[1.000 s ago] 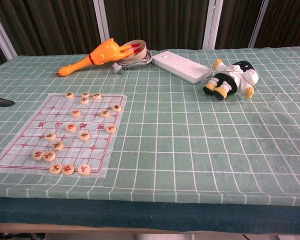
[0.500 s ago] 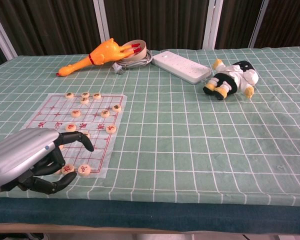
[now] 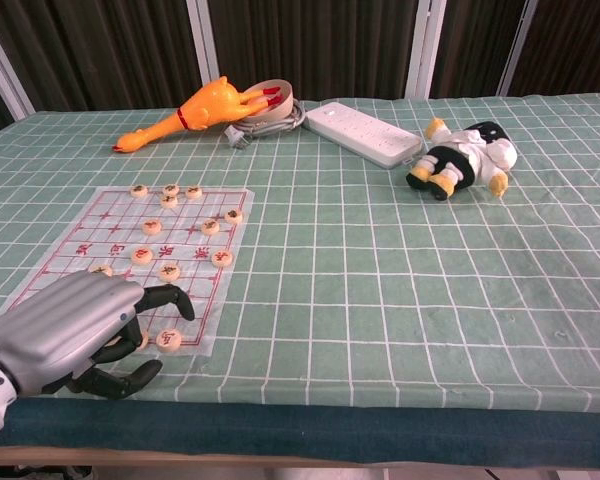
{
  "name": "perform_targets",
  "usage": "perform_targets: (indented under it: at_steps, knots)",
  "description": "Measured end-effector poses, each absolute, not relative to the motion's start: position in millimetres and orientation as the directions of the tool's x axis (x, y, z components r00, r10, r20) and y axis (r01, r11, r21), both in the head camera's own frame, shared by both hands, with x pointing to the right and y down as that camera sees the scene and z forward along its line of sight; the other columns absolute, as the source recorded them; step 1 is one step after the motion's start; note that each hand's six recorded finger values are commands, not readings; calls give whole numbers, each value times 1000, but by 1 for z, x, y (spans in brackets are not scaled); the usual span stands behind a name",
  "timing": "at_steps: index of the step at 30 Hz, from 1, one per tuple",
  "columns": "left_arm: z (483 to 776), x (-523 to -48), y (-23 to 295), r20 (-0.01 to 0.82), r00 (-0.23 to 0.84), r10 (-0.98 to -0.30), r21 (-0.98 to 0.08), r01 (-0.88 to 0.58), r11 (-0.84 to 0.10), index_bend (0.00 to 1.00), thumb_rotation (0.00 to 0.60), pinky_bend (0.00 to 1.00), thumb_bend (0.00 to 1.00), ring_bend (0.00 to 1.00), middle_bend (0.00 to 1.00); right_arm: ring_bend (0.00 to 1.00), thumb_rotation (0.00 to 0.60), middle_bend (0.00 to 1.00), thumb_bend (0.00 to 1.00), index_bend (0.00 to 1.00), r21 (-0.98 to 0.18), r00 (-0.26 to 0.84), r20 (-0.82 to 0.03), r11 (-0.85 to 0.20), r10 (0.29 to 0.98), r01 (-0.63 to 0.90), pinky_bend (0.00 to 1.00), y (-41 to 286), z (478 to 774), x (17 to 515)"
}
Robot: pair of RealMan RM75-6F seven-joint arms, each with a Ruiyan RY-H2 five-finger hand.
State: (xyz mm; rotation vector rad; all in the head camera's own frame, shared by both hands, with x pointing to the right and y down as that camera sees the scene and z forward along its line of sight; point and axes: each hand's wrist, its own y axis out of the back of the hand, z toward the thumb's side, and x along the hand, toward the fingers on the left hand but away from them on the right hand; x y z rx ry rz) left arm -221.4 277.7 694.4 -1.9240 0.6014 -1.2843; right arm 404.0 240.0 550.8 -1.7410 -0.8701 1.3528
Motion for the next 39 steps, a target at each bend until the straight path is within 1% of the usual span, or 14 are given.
perform_targets:
  at_steps: [5,14,21,31,36,39]
  knots:
    - [703,-222,269,592,372,-715,-775,18,-632,339,600,1000,365,1000,1000,0,600,0,132,0,-873,208,-462,-483,862,66,0,240,550,404]
    - [712,-220,263,598,363,-714,-776,41,-629,406,600,1000,364,1000,1000,0,600,0,132,0,-873,209,-461,-483,862,64,0,241,549,405]
    - [711,-220,262,591,365,-719,-782,44,-621,421,600,1000,363,1000,1000,0,600,0,132,0,-871,207,-466,-487,860,62,0,241,550,405]
    - [709,-222,260,578,364,-730,-791,29,-612,531,600,1000,349,1000,1000,0,600,0,132,0,-873,205,-463,-484,862,62,0,241,549,405]
    - [707,-223,259,575,365,-732,-793,26,-609,535,600,1000,348,1000,1000,0,600,0,132,0,-874,203,-462,-483,863,63,0,241,548,405]
    - [703,-221,255,563,362,-743,-796,-4,-605,537,600,1000,343,1000,1000,0,600,0,132,0,-873,201,-463,-483,863,63,0,241,549,405]
